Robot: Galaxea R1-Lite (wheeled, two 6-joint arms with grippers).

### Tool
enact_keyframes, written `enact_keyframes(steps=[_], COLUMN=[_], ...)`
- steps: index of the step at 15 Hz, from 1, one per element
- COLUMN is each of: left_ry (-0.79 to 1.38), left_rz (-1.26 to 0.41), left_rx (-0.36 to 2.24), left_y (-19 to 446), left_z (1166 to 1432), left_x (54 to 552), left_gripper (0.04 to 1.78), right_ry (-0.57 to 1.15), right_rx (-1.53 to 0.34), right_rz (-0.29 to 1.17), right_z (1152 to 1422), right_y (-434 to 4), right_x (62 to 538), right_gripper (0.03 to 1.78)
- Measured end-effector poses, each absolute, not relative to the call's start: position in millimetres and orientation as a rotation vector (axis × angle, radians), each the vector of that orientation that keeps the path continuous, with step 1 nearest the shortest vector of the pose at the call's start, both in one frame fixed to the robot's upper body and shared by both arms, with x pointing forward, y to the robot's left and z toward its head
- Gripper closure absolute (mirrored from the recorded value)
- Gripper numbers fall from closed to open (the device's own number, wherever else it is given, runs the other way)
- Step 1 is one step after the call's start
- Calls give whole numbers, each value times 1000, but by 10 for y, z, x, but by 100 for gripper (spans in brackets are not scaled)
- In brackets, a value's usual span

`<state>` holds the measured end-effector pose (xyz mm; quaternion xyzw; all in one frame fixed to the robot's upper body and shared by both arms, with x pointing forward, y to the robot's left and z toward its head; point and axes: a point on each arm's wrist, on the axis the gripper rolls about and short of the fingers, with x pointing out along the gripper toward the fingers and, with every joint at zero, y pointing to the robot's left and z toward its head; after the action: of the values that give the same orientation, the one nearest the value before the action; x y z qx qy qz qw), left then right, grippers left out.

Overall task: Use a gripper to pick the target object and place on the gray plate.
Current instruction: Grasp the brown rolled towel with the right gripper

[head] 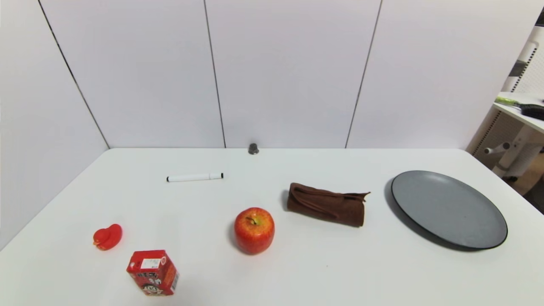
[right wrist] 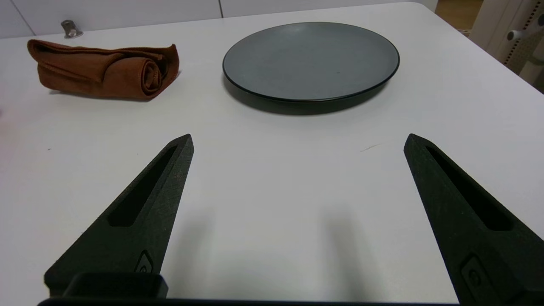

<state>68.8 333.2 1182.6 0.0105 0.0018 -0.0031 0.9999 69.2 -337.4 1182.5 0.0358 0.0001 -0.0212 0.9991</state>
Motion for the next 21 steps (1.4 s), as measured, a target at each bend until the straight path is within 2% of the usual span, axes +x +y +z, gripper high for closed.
enact_keyframes(steps=[6,8,11,15,18,21], left_ry=[4,4,4,4,3,4], left_rz=[-6,-6,-6,-6,-6,-6], left_rx=[21,21,21,21,21,21], left_y=[3332,3332,3332,3332,3332,3332], left_z=[11826,11826,11826,11826,11826,11826], left_x=[688,688,688,688,688,688], left_gripper=[13,13,13,13,13,13], right_ry=[48,83,113,221,316,413], right_rx=[59,65,67,54,32,-14], right_rz=[-40,-33,-11,44,149,254], right_z=[11825,11943,12381,13182,13677,13954], right_y=[-3374,-3373,-3375,-3368,-3279,-3044], right_x=[715,740,748,943,1414,2051], right_gripper=[10,10,10,10,10,10])
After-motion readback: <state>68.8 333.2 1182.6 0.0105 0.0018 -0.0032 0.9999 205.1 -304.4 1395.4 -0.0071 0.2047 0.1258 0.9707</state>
